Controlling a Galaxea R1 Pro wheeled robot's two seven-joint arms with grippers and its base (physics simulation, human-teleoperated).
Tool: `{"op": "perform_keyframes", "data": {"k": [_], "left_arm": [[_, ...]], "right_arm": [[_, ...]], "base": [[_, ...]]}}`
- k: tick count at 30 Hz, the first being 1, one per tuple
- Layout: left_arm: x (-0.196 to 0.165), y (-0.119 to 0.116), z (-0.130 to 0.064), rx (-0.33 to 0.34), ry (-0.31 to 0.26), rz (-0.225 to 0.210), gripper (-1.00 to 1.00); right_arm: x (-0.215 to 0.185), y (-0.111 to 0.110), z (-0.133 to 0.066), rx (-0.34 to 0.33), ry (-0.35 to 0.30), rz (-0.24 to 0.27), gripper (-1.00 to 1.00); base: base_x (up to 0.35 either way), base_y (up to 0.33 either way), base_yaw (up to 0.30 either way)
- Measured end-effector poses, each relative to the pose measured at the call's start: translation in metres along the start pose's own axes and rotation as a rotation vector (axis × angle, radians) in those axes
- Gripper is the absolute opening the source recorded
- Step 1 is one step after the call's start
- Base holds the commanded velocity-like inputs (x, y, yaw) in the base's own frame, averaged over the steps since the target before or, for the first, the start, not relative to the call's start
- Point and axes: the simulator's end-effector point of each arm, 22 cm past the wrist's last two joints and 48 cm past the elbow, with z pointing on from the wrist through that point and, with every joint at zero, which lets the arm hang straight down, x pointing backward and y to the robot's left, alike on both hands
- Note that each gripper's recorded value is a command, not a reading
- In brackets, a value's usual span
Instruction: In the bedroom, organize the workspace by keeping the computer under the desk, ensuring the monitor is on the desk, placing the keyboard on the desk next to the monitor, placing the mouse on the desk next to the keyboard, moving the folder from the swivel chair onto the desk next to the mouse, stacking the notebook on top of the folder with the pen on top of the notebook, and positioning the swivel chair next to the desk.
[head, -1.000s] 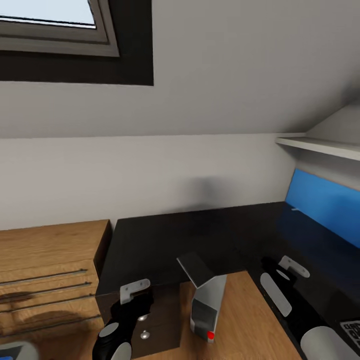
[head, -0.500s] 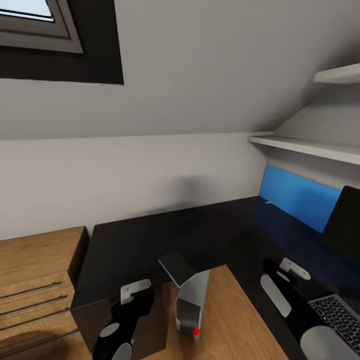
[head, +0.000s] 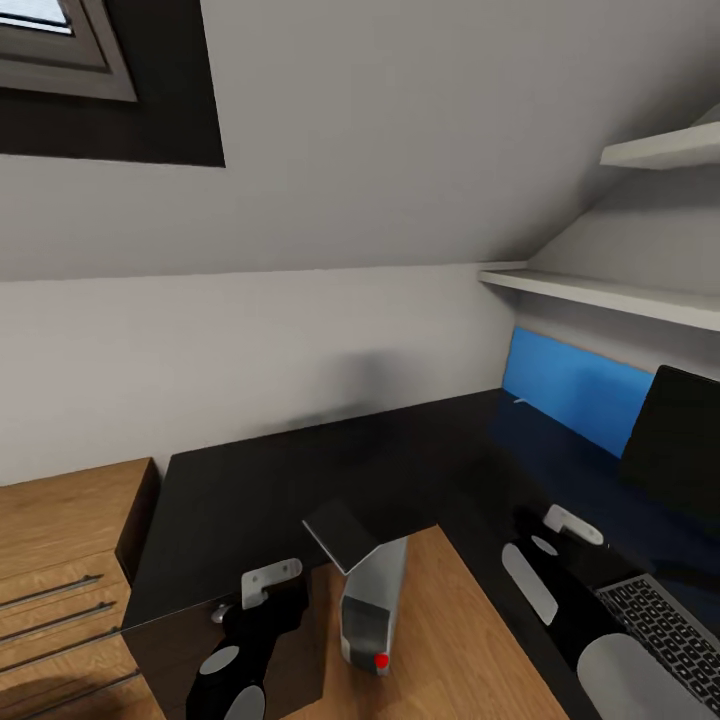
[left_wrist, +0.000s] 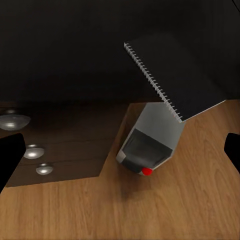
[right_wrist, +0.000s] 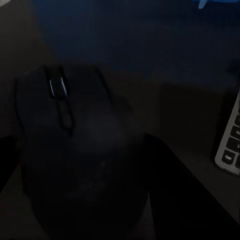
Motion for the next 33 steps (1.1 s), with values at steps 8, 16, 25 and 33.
{"op": "perform_keyframes", "data": {"k": [8, 16, 25, 33], "left_arm": [[0.000, 0.000, 0.000, 0.000, 0.000, 0.000, 1.00], [0.001, -0.001, 0.000, 0.003, 0.002, 0.002, 1.00], [0.005, -0.012, -0.003, 0.024, 0.005, 0.019, 1.00], [0.007, -0.013, -0.004, 0.028, 0.007, 0.022, 1.00]], "right_arm": [[-0.016, -0.001, 0.022, 0.080, -0.024, -0.128, -1.00], [-0.009, -0.019, 0.031, 0.140, 0.010, -0.171, -1.00], [-0.025, -0.031, 0.042, 0.206, 0.029, -0.188, -1.00], [-0.037, -0.023, 0.041, 0.188, -0.037, -0.147, -1.00]], "base": [[0.000, 0.000, 0.000], [0.000, 0.000, 0.000], [0.000, 0.000, 0.000], [0.000, 0.000, 0.000]]}}
